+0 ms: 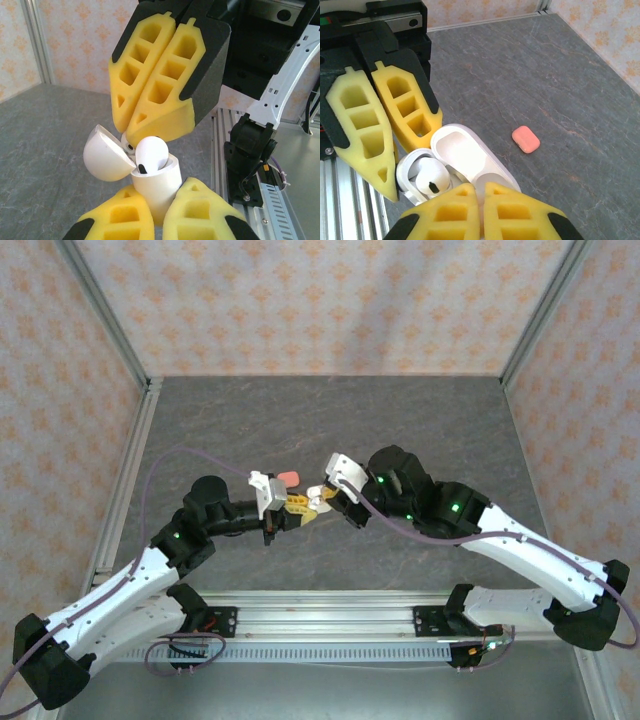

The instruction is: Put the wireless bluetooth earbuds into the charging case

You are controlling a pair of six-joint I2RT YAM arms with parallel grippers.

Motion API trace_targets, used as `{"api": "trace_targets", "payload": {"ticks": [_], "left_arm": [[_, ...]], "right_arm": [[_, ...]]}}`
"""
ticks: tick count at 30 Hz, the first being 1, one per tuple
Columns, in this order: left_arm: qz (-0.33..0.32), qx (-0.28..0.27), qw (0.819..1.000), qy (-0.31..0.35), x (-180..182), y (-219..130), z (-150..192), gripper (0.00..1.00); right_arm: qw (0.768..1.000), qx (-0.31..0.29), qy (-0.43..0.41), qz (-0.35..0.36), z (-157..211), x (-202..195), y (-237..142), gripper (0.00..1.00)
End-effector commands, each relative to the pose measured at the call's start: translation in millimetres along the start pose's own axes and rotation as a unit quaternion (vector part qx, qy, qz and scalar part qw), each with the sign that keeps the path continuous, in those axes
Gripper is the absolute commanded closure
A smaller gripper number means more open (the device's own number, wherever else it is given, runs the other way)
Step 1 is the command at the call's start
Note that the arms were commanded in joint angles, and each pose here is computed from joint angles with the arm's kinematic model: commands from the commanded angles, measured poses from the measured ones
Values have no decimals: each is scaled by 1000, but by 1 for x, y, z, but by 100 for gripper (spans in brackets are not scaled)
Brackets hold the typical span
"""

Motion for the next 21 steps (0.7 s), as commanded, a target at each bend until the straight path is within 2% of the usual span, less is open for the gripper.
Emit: {"api": "trace_targets", "payload": {"ticks": [1,6,15,21], "left_arm": [[0,-41,999,26,-3,-5,-31,100],[1,-43,999,28,-3,-5,-32,100],[2,-41,999,27,-4,-5,-30,100],[1,-42,999,27,-3,-5,-30,100]], "right_arm": [[999,-20,-17,-45,-2,18,0,90],[998,-43,-17,-43,-4,19,-3,84],[998,-59,3,-9,-11,9,-12,60],[998,-60,2,-10,-15,9,-20,57]]}}
Point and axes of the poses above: each hand's point on the last joint's axis, 136 mm out from that joint toward the fingers, its own y axis out along the fingers, its own x axis along the line the jaws close on, z = x × y, the point moved 2 cm from there along -y, back along the fingers, and after that the axes turned 1 degree about -y, right-handed, at the moved point
